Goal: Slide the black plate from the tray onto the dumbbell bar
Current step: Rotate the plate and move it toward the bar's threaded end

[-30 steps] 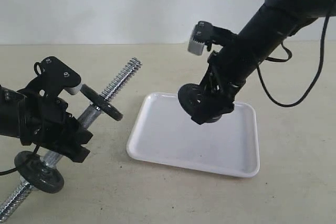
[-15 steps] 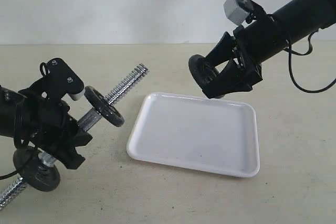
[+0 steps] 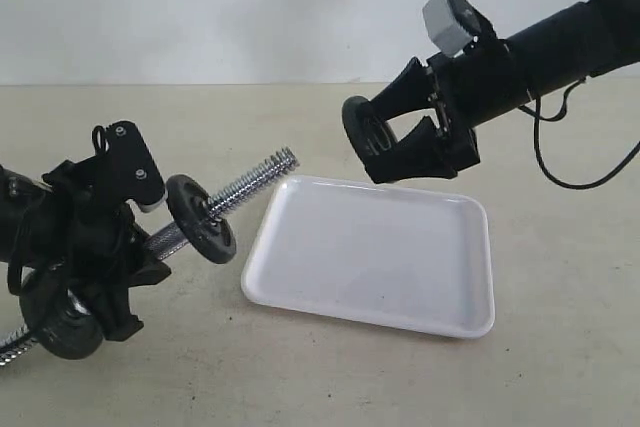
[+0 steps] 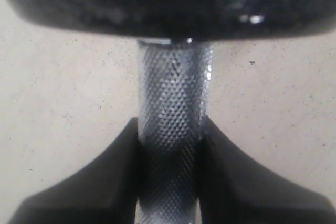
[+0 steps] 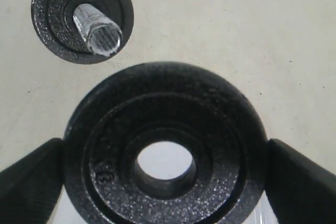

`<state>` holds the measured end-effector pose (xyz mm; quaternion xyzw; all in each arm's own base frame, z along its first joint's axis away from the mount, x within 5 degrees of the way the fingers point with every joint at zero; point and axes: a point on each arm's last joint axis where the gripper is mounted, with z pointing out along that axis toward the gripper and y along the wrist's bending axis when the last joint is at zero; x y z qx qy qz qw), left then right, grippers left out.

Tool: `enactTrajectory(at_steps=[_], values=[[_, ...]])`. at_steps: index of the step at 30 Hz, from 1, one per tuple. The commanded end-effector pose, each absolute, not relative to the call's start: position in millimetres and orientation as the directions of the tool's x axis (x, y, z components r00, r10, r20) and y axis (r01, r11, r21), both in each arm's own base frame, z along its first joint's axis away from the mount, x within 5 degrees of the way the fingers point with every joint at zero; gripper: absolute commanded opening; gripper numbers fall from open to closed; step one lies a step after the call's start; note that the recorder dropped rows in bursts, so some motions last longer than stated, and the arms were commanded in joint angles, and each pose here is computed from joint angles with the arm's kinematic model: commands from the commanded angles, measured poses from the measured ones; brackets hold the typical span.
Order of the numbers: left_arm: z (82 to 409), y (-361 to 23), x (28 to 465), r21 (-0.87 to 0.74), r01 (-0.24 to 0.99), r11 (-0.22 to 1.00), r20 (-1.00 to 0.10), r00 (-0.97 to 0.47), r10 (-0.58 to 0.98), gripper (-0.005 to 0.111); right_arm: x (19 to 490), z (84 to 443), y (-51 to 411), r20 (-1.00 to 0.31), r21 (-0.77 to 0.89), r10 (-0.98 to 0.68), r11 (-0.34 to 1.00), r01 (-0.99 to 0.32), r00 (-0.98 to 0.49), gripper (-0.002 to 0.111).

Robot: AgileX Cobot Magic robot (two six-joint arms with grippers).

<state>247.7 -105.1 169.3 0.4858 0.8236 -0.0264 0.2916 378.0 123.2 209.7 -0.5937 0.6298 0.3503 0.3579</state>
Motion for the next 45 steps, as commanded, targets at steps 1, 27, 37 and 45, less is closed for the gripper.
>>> enactTrajectory(at_steps=[1,27,37,45], values=[[197,-102,262,0.400,0.730,0.555,-0.568,-0.277,0.775,0.004,375,218,126,-0.927,-0.028,-0.375,0.060,-0.998,0.003,0.000],[194,-98,272,0.565,0.711,0.419,-0.470,-0.141,0.872,0.004,356,215,166,-0.943,-0.019,-0.332,-0.026,-0.999,0.026,0.000],[174,-93,281,0.542,0.710,0.449,-0.455,-0.202,0.867,0.004,355,218,166,-0.943,0.018,-0.333,-0.012,-1.000,-0.014,0.000],[175,-93,283,0.541,0.686,0.486,-0.480,-0.223,0.848,0.004,355,219,166,-0.943,0.017,-0.333,-0.012,-1.000,-0.012,0.000]])
